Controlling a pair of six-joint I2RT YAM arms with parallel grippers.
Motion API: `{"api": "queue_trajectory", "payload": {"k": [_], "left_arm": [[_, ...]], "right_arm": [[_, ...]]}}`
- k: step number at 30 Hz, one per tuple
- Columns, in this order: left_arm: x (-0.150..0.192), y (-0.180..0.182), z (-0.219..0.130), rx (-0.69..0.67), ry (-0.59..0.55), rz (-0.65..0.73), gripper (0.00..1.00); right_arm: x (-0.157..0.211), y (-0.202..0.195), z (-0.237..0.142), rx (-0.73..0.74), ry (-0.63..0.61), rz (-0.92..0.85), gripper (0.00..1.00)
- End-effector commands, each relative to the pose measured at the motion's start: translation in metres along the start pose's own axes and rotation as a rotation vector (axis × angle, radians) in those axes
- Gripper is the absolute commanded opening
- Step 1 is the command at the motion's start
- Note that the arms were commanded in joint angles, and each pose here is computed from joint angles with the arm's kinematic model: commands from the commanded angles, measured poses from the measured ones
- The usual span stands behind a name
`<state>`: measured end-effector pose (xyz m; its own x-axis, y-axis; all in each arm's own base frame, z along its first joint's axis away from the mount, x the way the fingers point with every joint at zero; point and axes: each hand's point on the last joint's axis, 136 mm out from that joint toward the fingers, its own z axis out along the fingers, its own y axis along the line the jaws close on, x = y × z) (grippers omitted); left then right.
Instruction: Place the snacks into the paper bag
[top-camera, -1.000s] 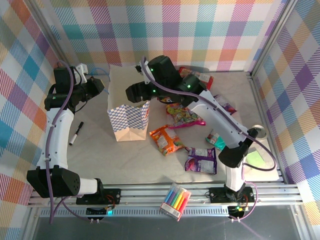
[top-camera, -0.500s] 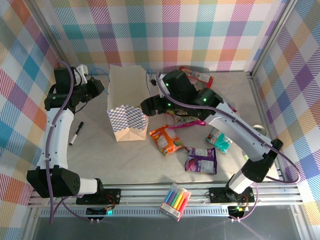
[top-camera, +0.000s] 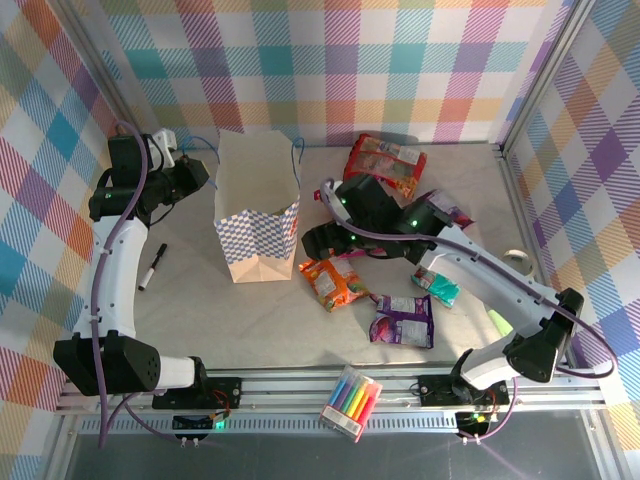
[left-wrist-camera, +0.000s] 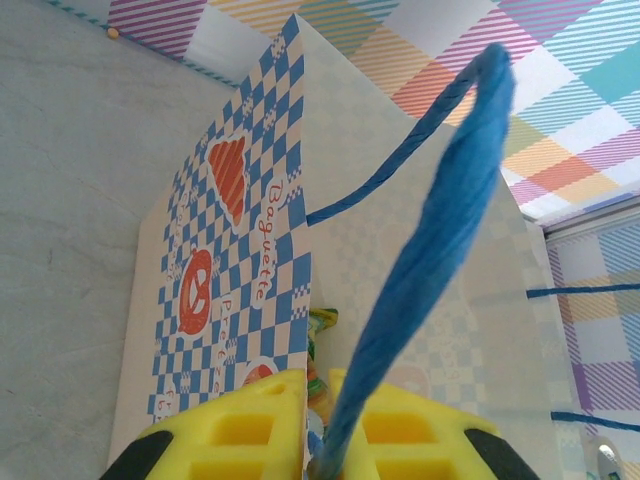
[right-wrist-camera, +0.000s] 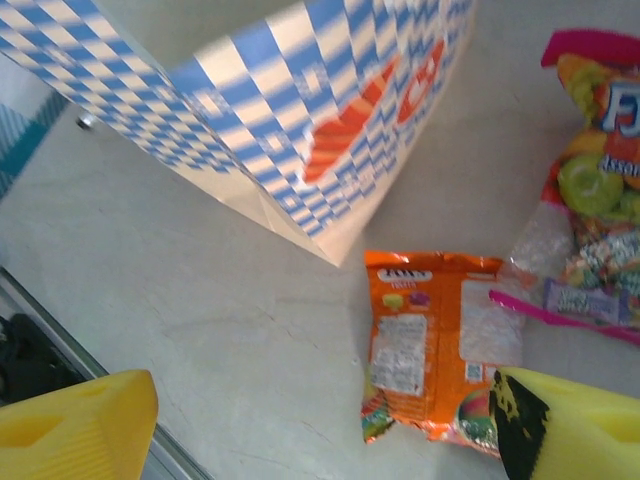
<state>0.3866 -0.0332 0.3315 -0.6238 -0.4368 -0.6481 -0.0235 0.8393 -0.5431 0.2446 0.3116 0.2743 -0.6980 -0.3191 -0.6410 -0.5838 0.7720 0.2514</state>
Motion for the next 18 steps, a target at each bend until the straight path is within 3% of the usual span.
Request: {"api": "queue_trajectory", "payload": {"k": [1,11,18], "left_arm": [[-0.001,0.007,-0.002,-0.025,0.002,0.007,0.15],[0.002,0.008,0.000,-0.024,0.011,0.003,0.16],[0.003,0.010,0.001,-0.026,0.013,0.002,0.16]], "right_arm": [[0.013,-0.007,0.007,0.028,0.017,-0.002,0.86],[0.055,-0.036,0.017,0.138,0.101,0.055,0.88],[0.090,-0.065,0.004,0.268,0.130,0.204,0.89]]}}
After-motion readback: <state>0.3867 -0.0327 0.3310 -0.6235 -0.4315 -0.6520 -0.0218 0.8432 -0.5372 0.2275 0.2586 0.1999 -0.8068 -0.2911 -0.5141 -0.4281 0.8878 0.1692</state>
